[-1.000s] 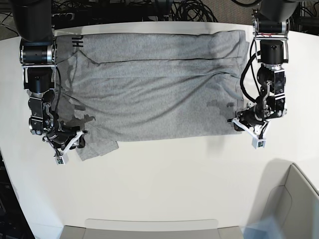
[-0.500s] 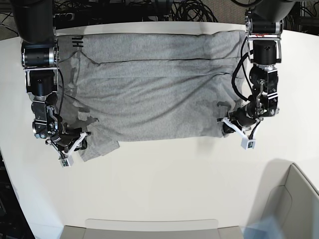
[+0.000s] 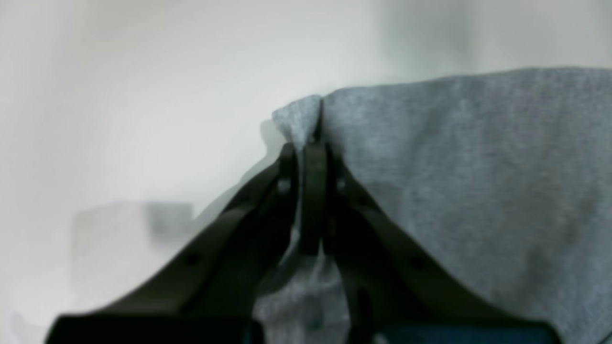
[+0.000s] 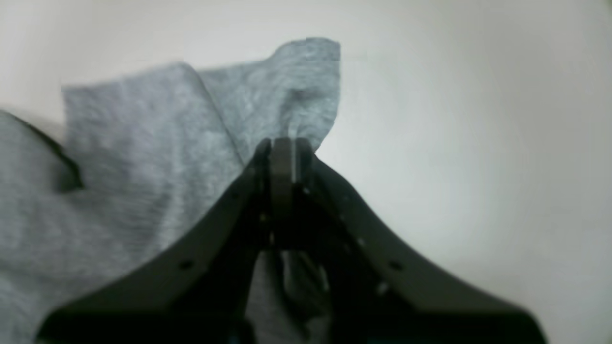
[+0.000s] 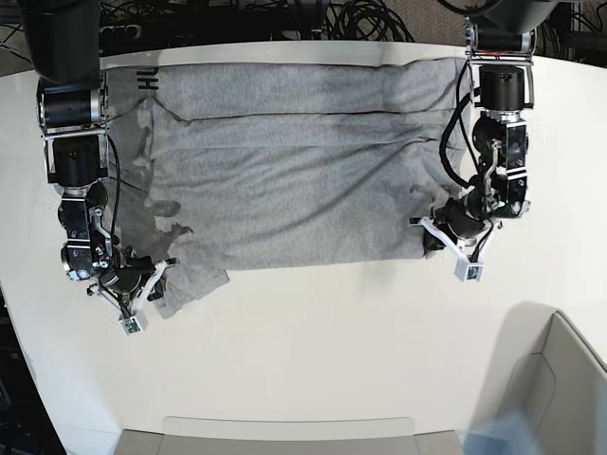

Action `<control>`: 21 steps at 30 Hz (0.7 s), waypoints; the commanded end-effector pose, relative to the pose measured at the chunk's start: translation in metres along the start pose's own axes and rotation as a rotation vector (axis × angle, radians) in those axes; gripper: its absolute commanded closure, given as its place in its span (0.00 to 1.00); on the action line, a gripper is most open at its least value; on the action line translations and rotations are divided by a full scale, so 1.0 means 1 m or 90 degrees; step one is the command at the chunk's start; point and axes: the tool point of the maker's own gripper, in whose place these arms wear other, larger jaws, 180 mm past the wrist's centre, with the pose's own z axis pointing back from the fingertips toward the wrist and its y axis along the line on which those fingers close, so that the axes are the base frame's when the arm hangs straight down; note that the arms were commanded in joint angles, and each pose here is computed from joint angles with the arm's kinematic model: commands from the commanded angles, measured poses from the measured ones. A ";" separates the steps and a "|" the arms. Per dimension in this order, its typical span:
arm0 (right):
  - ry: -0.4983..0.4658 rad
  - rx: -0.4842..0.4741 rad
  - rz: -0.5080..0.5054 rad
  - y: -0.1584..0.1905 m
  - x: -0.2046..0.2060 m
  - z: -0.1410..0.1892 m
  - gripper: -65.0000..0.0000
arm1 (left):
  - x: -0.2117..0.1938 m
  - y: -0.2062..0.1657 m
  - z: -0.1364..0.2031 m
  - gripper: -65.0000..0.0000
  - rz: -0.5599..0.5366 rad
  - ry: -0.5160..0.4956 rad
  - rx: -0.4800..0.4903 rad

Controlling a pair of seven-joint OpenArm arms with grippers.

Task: Fold the T-shirt properly
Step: 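Grasp the hem corners of the shirt with both grippers, then fold the hem edge up over the shirt toward the collar with both grippers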

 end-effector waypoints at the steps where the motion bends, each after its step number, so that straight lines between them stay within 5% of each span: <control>1: -0.037 -0.019 0.011 -0.018 0.029 0.012 1.00 | 0.025 -0.002 0.007 1.00 -0.013 -0.046 -0.003; 12: -0.026 -0.030 0.057 -0.014 0.019 0.034 1.00 | 0.023 0.002 0.035 1.00 -0.017 -0.087 0.011; 16: -0.047 -0.052 0.019 -0.024 0.017 0.053 1.00 | 0.017 0.009 0.047 1.00 -0.013 -0.052 0.024; 21: -0.035 -0.056 0.047 -0.012 0.004 0.068 1.00 | 0.012 0.005 0.058 1.00 -0.031 -0.038 0.027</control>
